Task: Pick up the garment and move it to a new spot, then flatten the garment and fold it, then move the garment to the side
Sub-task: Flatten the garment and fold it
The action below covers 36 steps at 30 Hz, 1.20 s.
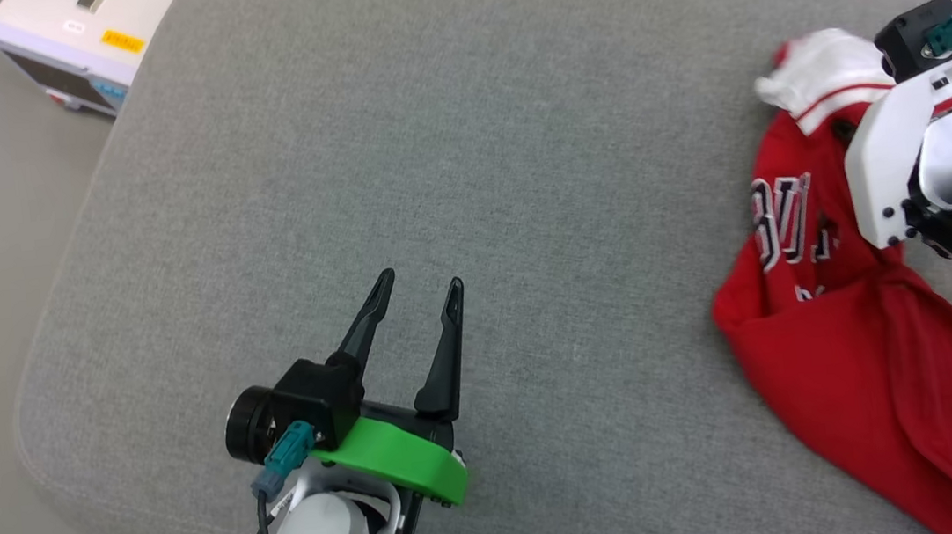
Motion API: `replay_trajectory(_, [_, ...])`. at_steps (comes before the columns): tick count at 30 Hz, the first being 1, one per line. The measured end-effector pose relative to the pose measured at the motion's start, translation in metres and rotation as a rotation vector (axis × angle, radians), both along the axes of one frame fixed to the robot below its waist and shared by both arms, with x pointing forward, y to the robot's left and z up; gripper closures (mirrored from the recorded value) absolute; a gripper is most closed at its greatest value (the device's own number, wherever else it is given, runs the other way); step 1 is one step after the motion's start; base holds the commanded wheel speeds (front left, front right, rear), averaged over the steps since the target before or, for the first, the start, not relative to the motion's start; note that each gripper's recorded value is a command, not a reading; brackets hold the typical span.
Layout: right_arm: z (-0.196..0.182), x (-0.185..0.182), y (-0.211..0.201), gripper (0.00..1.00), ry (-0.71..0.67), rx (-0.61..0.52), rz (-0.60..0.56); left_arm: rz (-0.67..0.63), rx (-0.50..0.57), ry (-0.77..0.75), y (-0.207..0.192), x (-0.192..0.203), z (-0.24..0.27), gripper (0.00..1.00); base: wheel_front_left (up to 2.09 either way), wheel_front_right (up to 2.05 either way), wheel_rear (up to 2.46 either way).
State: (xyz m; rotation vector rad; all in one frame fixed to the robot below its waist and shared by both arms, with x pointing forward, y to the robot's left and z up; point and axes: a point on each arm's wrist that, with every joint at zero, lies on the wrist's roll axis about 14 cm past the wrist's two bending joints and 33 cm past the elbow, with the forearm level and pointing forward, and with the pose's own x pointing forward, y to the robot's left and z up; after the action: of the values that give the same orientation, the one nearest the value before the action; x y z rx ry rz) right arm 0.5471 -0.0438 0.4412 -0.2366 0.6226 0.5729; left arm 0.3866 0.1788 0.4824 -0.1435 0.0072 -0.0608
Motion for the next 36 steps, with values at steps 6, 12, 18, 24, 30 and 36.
replay_trajectory(6, [0.065, -0.023, 0.041, 1.0, -0.158, 0.179, 0.109, -0.022, -0.009, -0.028, -0.007, -0.007, 0.009, 0.0, 0.0, 0.0, 0.0])
replay_trajectory(12, [0.106, -0.054, 0.05, 1.0, -0.188, 0.385, 0.083, -0.054, -0.016, -0.073, -0.018, -0.016, 0.024, 0.0, 0.0, 0.0, 0.0])
replay_trajectory(18, [0.053, -0.071, -0.01, 1.0, -0.043, 0.397, -0.13, -0.079, -0.018, -0.097, -0.025, -0.02, 0.031, 0.0, 0.0, 0.0, 0.0])
replay_trajectory(24, [-0.001, -0.087, -0.066, 0.84, 0.065, 0.401, -0.338, -0.08, -0.016, -0.089, -0.025, -0.019, 0.029, 0.0, 0.0, 0.0, 0.0])
replay_trajectory(30, [-0.019, -0.104, -0.091, 0.0, 0.061, 0.411, -0.446, -0.094, -0.015, -0.087, -0.029, -0.017, 0.028, 0.0, 0.0, 0.0, 0.0])
replay_trajectory(36, [0.014, -0.108, -0.108, 0.0, -0.099, 0.425, -0.467, -0.132, -0.012, -0.105, -0.039, -0.016, 0.033, 0.0, 0.0, 0.0, 0.0])
